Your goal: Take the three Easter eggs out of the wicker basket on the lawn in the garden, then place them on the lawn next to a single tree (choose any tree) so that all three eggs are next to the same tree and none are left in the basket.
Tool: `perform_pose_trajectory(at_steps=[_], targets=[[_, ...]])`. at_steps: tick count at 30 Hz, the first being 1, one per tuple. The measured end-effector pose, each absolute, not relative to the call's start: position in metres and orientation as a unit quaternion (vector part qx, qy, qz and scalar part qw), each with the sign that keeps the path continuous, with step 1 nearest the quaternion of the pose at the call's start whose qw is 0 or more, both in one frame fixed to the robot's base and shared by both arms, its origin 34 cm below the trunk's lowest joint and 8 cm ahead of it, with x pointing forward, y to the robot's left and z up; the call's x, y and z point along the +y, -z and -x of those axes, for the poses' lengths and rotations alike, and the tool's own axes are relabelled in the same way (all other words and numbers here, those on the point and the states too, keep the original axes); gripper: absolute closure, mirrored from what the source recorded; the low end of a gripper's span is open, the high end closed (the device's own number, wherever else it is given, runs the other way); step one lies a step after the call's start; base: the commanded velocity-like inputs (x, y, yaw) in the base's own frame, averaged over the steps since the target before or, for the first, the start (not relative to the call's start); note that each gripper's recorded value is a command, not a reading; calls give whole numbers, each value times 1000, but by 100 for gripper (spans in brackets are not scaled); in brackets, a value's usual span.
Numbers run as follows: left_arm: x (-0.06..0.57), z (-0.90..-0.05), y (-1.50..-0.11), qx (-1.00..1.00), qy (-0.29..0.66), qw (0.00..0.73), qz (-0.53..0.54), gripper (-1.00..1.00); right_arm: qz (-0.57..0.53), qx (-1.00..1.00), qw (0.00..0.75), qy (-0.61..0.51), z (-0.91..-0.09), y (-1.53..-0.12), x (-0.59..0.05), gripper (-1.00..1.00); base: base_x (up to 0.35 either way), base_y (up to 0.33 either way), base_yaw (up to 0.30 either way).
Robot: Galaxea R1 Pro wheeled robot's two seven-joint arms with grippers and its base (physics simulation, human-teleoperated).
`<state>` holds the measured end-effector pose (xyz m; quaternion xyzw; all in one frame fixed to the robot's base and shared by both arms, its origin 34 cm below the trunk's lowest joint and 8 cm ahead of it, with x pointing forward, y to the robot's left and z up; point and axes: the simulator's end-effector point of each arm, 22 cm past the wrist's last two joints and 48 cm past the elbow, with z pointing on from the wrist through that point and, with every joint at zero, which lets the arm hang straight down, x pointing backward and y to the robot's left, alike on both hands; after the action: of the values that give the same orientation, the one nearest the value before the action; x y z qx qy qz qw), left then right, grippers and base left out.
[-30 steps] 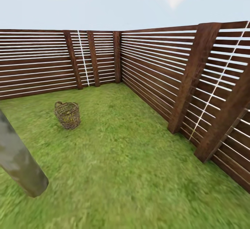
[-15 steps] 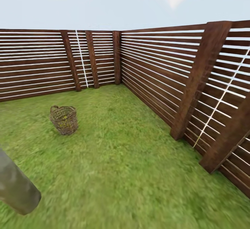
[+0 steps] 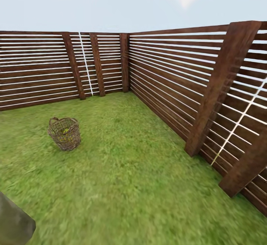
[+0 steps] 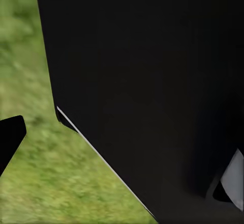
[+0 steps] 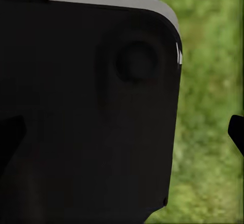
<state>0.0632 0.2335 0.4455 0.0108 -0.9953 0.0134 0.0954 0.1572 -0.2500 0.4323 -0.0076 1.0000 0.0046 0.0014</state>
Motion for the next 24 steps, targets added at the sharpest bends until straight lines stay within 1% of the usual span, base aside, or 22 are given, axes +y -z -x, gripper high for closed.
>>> perform_pose_trajectory(at_steps=[24], targets=[[234, -63, -445, -995, -13, 96, -11, -100, 6, 1000, 2, -3, -159, -432, -251, -100, 0, 0, 0]])
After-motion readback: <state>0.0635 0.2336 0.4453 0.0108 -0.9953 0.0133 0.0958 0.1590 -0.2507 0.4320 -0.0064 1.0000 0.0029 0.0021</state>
